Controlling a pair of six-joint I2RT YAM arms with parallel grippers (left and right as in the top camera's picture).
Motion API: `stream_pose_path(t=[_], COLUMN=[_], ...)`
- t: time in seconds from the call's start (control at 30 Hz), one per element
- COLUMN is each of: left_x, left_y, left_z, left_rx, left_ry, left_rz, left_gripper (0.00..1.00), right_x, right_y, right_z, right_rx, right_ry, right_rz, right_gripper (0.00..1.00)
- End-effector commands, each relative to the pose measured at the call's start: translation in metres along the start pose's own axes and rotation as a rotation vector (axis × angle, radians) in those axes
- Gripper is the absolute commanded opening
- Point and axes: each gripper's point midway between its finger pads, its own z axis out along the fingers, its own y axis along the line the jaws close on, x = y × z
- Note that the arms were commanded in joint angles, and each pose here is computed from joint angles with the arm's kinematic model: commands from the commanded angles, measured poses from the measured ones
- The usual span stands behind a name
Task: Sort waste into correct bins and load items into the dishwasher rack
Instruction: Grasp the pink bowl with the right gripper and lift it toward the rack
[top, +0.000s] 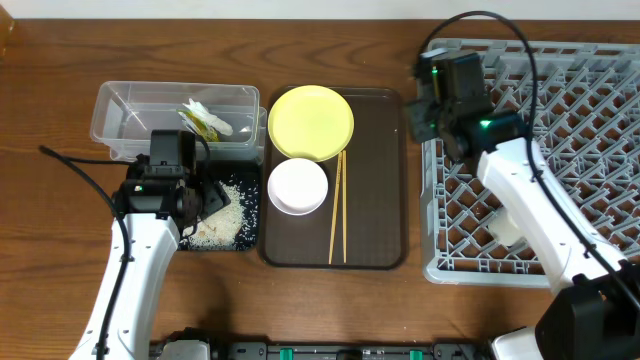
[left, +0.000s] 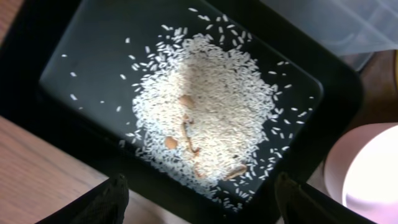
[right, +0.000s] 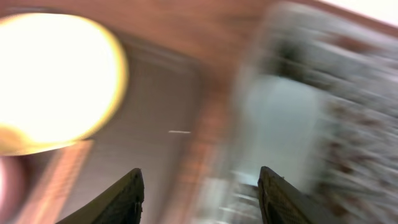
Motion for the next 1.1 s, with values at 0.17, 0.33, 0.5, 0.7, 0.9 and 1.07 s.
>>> stream_pose_path(t=[0.17, 0.33, 0.5, 0.7, 0.9, 1.07], left_x=[-0.005, -0.005, -0.005, -0.005, -0.005, -0.005], left_y=[0.031, 0.035, 0.035, 0.035, 0.035, 0.035], left_z=[-0.004, -0.004, -0.004, -0.004, -0.004, -0.003], left_rx=[-0.125, -0.133, -0.132, -0.132, -0.133, -0.133], left_ry=[-0.028, -0.022, -0.022, -0.022, -0.022, -0.021], left_rz=[-0.115, -0.125, -0.125, -0.125, -0.125, -0.125], left_gripper=[0.82, 0.82, 0.83, 0.82, 0.83, 0.83], right_x=[0.032, 0.062, 0.093, 0.119, 0.119, 0.094], right_y=[0.138, 0.166, 0.173, 0.184, 0.18, 0.154], right_z=[0.0, 0.022, 0.052, 0.076, 0.082, 0.075], right_rx=[-0.497, -0.472, -0.395, -0.382, -0.359, -0.275], right_ry=[0.113, 0.223, 0.334, 0.409, 0.405, 0.328], right_rz=[-0.092, -0.098, -0.041, -0.01, 0.01, 0.032], right_gripper=[0.57, 0.56, 0.54, 0.41, 0.13, 0.01])
